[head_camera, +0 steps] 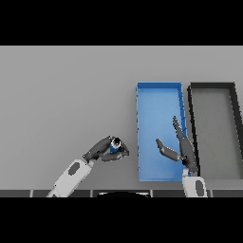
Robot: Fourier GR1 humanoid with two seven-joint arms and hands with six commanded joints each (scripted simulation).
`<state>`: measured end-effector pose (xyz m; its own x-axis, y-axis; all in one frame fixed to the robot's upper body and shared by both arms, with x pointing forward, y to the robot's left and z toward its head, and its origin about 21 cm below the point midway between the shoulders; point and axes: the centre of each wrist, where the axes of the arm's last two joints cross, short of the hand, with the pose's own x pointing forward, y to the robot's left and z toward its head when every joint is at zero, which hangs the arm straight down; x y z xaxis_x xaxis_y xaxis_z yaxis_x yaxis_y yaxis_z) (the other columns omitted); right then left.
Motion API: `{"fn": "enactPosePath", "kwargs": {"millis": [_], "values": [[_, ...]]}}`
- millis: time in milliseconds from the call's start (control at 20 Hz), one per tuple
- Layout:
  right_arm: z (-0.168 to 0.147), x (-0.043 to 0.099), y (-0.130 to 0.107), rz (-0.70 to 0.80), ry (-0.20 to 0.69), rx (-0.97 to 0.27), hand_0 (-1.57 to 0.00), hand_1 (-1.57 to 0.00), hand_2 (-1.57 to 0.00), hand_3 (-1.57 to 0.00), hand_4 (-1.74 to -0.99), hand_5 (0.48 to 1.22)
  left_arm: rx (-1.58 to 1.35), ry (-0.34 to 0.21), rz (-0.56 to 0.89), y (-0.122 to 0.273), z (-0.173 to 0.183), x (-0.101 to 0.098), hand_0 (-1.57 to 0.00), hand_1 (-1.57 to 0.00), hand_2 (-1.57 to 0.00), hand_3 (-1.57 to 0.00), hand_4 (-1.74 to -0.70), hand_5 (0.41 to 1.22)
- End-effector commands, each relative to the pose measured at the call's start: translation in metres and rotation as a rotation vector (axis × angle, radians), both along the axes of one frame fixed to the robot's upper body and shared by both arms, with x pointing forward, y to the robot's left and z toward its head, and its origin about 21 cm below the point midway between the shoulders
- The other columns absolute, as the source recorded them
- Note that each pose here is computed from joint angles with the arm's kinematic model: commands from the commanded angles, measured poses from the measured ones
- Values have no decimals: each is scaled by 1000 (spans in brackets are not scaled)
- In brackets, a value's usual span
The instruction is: Pick up the blue pipe and place it into the blue bin.
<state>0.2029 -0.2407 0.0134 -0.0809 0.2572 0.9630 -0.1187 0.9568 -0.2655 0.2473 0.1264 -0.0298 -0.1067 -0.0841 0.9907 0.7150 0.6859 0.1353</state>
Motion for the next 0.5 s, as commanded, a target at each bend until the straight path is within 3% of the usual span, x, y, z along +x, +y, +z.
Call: {"fn": "enactPosePath", "kwargs": {"millis": [0, 100, 450], "values": [[1, 0, 1, 5, -10, 9, 1, 1, 1, 1, -1190, 600, 1, -2, 8, -1, 0, 1, -1347, -1384, -1395, -1317, -1665, 1144], [2, 5, 2, -2, 9, -2, 1, 1, 1, 1, -1189, 601, -10, -19, 26, -5, 9, 2, -1428, -1451, -1459, -1382, -1692, 1172], [-3, 1, -5, -7, -11, -15, 1, 1, 1, 1, -1164, 602, -137, -119, -11, -25, 53, 1, -1541, -1546, -1547, -1469, -1731, 1211]]}}
